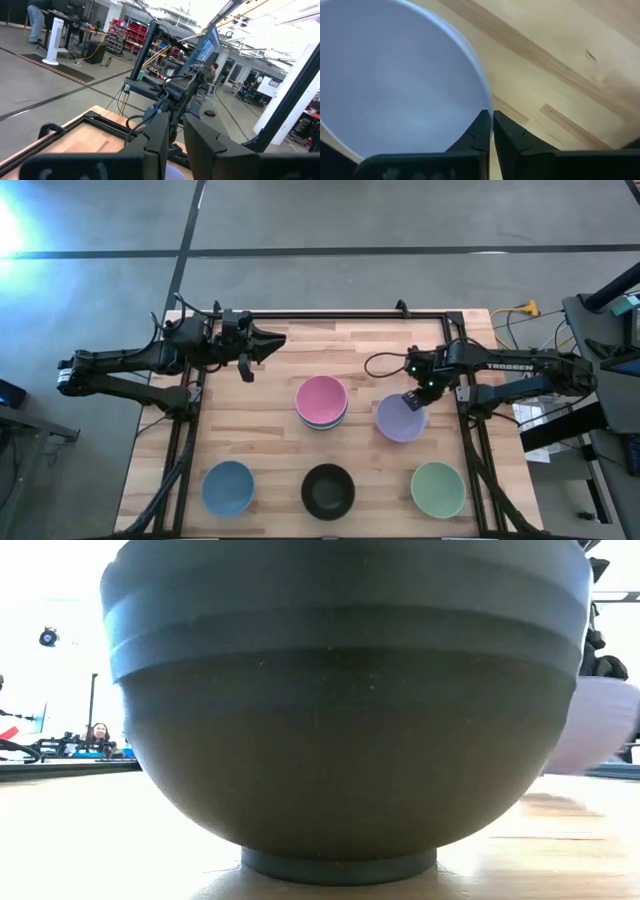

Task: Nest bowls inside each other
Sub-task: Stack the purple bowl on top of the pink bowl

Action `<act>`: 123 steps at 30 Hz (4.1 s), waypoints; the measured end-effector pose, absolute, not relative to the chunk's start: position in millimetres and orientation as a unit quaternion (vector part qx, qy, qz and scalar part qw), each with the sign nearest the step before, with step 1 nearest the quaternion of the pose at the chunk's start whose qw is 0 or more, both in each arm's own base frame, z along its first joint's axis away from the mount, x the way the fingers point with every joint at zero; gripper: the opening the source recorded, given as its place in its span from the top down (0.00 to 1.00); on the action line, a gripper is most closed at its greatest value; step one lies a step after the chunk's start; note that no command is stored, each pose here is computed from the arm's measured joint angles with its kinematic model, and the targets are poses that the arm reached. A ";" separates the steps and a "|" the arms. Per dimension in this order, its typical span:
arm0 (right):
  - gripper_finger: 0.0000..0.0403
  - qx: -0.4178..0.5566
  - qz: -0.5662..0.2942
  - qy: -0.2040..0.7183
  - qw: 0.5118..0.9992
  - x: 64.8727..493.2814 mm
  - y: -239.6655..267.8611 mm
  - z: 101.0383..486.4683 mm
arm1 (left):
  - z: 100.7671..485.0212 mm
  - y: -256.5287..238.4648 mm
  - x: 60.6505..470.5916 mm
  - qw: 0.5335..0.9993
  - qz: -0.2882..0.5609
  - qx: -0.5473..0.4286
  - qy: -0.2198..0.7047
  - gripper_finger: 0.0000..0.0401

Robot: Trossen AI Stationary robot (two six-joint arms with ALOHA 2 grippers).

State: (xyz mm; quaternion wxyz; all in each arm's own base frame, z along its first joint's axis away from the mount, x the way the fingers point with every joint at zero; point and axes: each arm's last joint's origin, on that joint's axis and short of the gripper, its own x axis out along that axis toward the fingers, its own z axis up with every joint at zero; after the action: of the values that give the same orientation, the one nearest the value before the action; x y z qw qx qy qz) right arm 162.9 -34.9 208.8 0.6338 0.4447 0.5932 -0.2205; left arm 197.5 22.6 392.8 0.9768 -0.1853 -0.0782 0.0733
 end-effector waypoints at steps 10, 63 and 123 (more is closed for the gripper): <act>0.98 0.442 -0.199 0.532 0.694 181.0 -40.2 261.3 | 393.0 22.6 197.2 0.977 0.073 -0.186 -0.079 0.89; 0.98 0.234 -0.033 0.628 0.741 407.7 -100.9 318.3 | 422.8 14.9 118.7 0.970 0.069 -0.132 -0.192 0.89; 0.82 0.163 0.074 0.399 0.899 431.6 -31.3 388.3 | 413.6 13.0 102.1 0.978 0.072 -0.133 -0.147 0.89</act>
State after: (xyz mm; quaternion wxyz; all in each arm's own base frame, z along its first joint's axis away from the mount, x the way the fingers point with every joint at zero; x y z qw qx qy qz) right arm 431.6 -31.3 388.3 0.8995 0.1625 0.3989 0.0736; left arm 102.1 13.0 413.6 0.9775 -0.1331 -0.1468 0.0718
